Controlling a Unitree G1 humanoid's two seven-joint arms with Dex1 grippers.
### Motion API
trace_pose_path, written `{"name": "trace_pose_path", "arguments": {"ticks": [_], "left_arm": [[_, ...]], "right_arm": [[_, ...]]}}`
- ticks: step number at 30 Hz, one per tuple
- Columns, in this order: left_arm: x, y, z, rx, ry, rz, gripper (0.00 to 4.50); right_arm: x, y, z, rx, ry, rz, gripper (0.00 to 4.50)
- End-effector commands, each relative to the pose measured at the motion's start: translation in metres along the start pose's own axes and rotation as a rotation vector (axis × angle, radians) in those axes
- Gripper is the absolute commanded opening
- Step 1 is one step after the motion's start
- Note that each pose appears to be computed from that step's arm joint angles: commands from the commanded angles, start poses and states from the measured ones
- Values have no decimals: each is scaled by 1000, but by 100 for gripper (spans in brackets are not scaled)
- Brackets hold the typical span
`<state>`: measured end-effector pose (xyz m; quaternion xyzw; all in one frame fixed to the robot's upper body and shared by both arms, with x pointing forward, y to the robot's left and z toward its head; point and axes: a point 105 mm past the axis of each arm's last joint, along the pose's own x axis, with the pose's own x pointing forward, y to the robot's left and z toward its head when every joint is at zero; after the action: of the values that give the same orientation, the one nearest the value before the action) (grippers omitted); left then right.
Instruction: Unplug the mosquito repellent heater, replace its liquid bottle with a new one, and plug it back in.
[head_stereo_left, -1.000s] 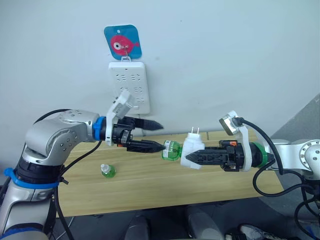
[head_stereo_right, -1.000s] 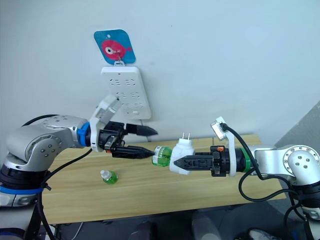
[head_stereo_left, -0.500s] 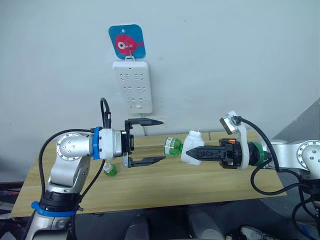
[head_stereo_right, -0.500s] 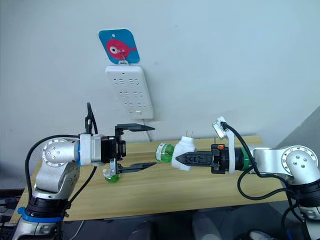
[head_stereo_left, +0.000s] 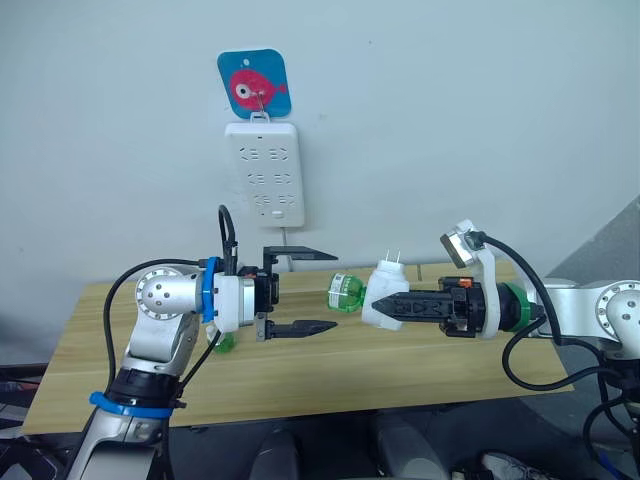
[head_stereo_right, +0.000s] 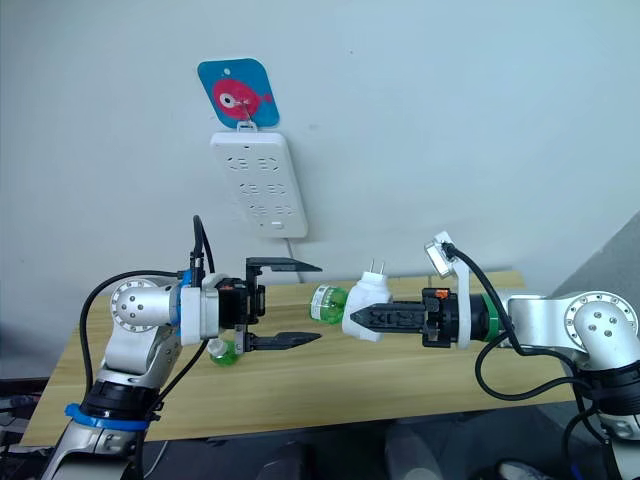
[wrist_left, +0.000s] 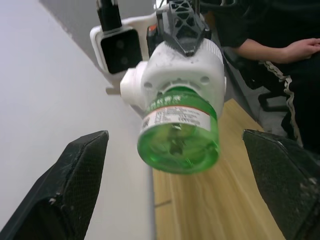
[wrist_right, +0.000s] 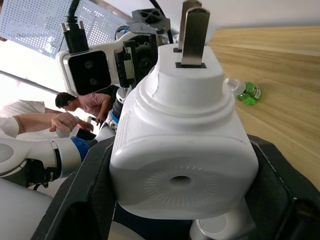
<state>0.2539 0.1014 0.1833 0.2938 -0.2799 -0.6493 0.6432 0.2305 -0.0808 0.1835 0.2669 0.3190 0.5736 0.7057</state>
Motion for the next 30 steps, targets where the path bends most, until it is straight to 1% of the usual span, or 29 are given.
{"name": "trace_pose_path", "arguments": {"ticks": [1, 4, 12, 15, 20, 21, 24, 26, 28, 29, 30], "left_arm": [[3, 3, 2, 59, -20, -7, 450], [5, 3, 4, 75, -40, -10, 450], [13, 4, 4, 92, -57, -21, 450], [15, 6, 3, 92, -62, -22, 391], [19, 4, 4, 67, -73, -45, 231], [19, 4, 5, 63, -77, -48, 221], [18, 7, 8, 46, -75, -60, 221], [15, 10, 10, -32, -55, -80, 221], [12, 11, 5, -202, 33, -118, 221], [9, 12, 1, -331, 97, -135, 221], [7, 15, 3, -485, 125, -134, 221]], "right_arm": [[1, 13, 3, -37, -8, 42, 304], [1, 13, 3, -38, -7, 40, 304], [1, 12, 3, -39, -7, 38, 304], [1, 13, 4, -41, -7, 38, 304], [1, 13, 5, -44, -10, 37, 304], [1, 13, 5, -44, -10, 37, 304], [1, 13, 6, -45, -12, 33, 304], [1, 12, 6, -46, -12, 31, 304], [0, 13, 6, -49, -11, 29, 304], [0, 13, 5, -51, -9, 29, 304], [-1, 13, 4, -52, -4, 29, 304]]}}
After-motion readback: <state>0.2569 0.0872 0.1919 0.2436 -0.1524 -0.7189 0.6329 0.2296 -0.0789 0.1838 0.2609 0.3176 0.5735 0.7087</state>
